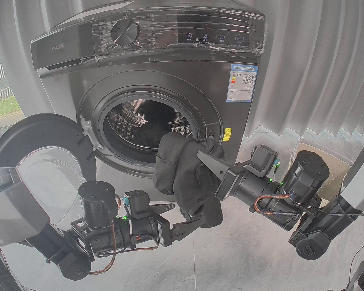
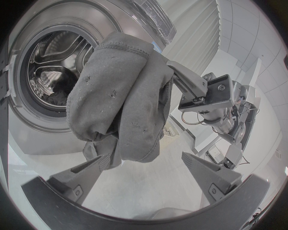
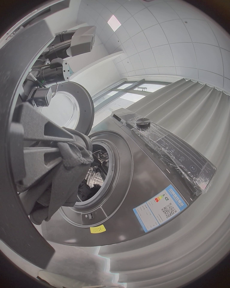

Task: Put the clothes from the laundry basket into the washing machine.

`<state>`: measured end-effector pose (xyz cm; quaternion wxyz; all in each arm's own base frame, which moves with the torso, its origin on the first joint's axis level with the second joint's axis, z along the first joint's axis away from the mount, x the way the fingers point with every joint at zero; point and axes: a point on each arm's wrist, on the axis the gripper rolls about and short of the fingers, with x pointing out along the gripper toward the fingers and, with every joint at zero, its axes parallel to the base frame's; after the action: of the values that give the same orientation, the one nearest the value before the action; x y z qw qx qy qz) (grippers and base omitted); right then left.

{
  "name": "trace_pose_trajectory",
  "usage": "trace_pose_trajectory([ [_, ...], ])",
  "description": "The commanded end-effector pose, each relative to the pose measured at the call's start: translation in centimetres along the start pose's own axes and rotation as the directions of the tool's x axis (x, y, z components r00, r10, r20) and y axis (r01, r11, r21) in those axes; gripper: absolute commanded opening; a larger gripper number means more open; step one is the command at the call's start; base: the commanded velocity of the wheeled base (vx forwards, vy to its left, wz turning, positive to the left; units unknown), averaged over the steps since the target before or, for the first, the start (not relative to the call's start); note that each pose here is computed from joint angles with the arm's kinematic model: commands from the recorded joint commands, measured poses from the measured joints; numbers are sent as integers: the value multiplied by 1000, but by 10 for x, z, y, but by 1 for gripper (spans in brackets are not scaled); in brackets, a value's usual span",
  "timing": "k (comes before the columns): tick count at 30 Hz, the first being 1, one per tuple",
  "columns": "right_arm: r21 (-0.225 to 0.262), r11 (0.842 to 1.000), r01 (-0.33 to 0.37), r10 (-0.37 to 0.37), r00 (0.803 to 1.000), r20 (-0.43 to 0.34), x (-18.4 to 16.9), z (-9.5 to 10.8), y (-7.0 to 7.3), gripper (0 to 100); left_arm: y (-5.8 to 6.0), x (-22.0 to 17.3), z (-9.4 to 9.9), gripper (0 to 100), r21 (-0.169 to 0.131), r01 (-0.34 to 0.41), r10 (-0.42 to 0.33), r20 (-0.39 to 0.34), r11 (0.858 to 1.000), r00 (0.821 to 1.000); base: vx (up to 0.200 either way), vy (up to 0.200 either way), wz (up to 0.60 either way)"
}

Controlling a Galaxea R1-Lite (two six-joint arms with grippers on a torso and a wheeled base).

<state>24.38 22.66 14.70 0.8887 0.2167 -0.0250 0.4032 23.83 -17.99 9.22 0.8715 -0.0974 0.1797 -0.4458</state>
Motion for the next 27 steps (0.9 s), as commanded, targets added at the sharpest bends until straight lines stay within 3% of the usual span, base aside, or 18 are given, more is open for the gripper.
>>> trace_pose_trajectory([
  [1, 1, 1000, 7, -7, 1000, -3, 0, -2, 1, 0, 5, 12, -4, 100, 3, -4, 4, 11, 1000, 1000, 0, 0, 0],
  [8, 3, 1000, 9, -9, 1000, -4, -1, -2, 1, 0, 14, 30, -12, 100, 16, -27, 26, 62, 1000, 998, 0, 0, 0],
  [15, 2, 1000, 7, -7, 1000, 1, 0, -1, 1, 0, 7, 36, -12, 100, 21, -5, 4, 68, 1000, 998, 0, 0, 0],
  [16, 2, 1000, 7, -7, 1000, 1, 0, -1, 1, 0, 7, 36, -11, 0, 23, -5, 4, 74, 1000, 997, 0, 0, 0],
  [27, 5, 1000, 19, -19, 1000, -4, -1, -2, -3, 0, 3, 35, -7, 0, 26, 13, -16, 112, 1000, 994, 0, 0, 0],
])
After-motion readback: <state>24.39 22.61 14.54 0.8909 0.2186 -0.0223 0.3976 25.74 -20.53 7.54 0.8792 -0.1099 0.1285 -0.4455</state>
